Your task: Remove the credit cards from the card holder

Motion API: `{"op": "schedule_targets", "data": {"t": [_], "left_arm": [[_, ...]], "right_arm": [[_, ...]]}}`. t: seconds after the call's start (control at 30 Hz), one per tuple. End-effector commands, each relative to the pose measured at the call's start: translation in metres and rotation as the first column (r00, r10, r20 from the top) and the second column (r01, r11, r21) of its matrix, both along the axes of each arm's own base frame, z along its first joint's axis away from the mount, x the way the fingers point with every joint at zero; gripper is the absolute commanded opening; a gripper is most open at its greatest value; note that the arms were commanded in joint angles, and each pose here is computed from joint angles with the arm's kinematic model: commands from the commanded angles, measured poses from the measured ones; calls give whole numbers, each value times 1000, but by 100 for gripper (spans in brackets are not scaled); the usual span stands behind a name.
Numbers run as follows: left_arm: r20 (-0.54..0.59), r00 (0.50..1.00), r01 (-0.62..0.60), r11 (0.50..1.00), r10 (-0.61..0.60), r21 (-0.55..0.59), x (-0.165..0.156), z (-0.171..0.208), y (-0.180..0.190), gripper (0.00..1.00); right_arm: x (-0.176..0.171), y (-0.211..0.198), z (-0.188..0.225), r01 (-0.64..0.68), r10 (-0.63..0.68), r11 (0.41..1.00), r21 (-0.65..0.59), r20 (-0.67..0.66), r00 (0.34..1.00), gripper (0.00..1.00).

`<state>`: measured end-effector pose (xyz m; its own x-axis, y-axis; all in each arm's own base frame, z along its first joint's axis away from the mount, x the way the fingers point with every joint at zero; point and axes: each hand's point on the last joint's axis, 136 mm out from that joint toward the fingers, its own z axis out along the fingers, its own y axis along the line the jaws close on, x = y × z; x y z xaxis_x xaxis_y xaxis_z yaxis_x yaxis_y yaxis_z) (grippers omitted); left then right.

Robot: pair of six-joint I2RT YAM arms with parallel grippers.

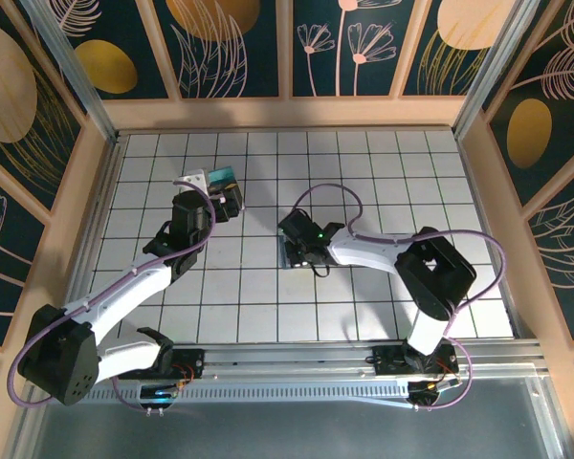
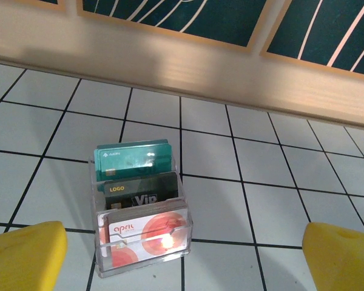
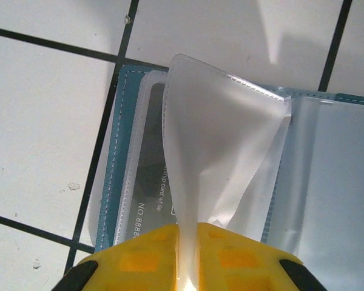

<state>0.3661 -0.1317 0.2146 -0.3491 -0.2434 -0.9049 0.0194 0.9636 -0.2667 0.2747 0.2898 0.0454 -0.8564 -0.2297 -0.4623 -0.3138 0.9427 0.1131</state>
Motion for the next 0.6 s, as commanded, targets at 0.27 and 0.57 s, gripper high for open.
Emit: {"op": "schedule_targets", "data": {"t": [0.27, 0.57], "left_arm": [[20, 1000, 10, 1000, -10, 27, 3, 16, -2, 99], [-14, 998, 55, 997, -55, 52, 2, 9, -9, 99]], "right_arm": [[12, -15, 17, 63, -65, 996, 65, 29, 997, 22], [17, -31, 19, 109, -112, 988, 106, 22, 993, 24]]}}
